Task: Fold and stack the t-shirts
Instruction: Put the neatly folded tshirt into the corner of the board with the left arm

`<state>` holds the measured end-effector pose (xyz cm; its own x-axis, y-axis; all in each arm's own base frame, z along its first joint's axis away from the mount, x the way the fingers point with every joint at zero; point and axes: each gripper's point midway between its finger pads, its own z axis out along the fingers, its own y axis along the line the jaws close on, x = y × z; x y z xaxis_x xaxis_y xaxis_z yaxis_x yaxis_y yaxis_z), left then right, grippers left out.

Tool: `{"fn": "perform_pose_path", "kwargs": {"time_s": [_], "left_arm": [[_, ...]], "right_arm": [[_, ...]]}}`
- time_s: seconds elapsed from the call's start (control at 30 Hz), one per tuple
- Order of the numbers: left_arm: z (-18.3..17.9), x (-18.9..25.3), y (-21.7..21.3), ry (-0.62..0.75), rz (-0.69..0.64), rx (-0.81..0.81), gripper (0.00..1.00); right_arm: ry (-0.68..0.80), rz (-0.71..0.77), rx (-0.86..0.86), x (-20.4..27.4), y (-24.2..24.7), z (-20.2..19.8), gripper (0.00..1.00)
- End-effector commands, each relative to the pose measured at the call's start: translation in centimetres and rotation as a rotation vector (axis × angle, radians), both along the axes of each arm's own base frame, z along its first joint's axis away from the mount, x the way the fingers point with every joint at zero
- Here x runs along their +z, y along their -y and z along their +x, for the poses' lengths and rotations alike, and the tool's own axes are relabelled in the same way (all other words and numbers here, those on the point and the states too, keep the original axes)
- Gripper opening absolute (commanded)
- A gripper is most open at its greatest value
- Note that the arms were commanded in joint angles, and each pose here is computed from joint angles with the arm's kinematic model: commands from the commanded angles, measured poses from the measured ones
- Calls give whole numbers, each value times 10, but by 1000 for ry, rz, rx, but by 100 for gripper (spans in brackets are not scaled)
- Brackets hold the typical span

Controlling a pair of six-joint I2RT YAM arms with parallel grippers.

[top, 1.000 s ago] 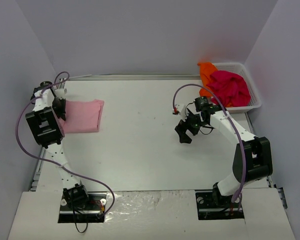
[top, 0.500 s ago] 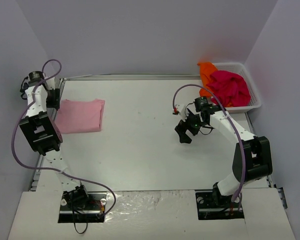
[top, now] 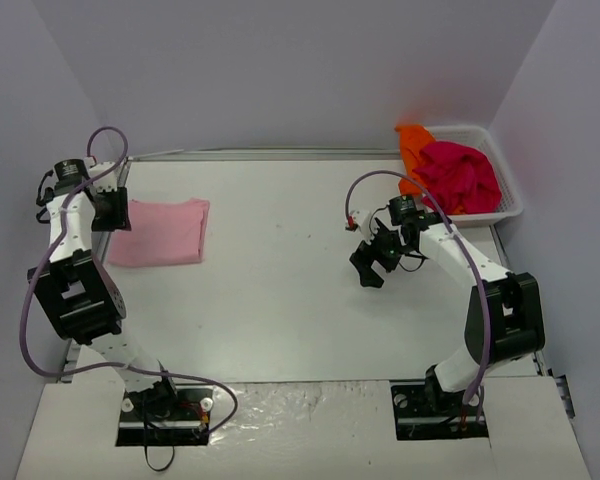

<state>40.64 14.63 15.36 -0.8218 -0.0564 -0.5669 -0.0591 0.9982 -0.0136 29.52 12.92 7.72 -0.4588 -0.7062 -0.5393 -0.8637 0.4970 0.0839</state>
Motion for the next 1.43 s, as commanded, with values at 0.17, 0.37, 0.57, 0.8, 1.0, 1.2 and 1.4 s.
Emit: {"fn": "perform_pose_path", "kwargs": {"time_s": [0.17,0.37,0.57,0.8,1.0,1.2,1.4], "left_arm": [[-43,39,92,281,-60,-224,68],[-72,15,123,365,21,-331,85],[-78,30,126,397,37,-362,87],[-81,17,119,377,54,-345,91],[-83,11,113,359,2,-320,93],[-85,12,113,357,-22,-322,96],[-86,15,112,365,-20,-318,95]], "right_arm": [[193,-99,-272,15,39,38,100],[454,-99,-487,62,77,68,100],[673,-176,-768,123,128,78,100],[715,-36,-895,159,127,79,100],[742,-27,-924,170,134,74,100],[750,-16,-959,174,141,73,100],[784,7,-997,183,144,76,100]]}}
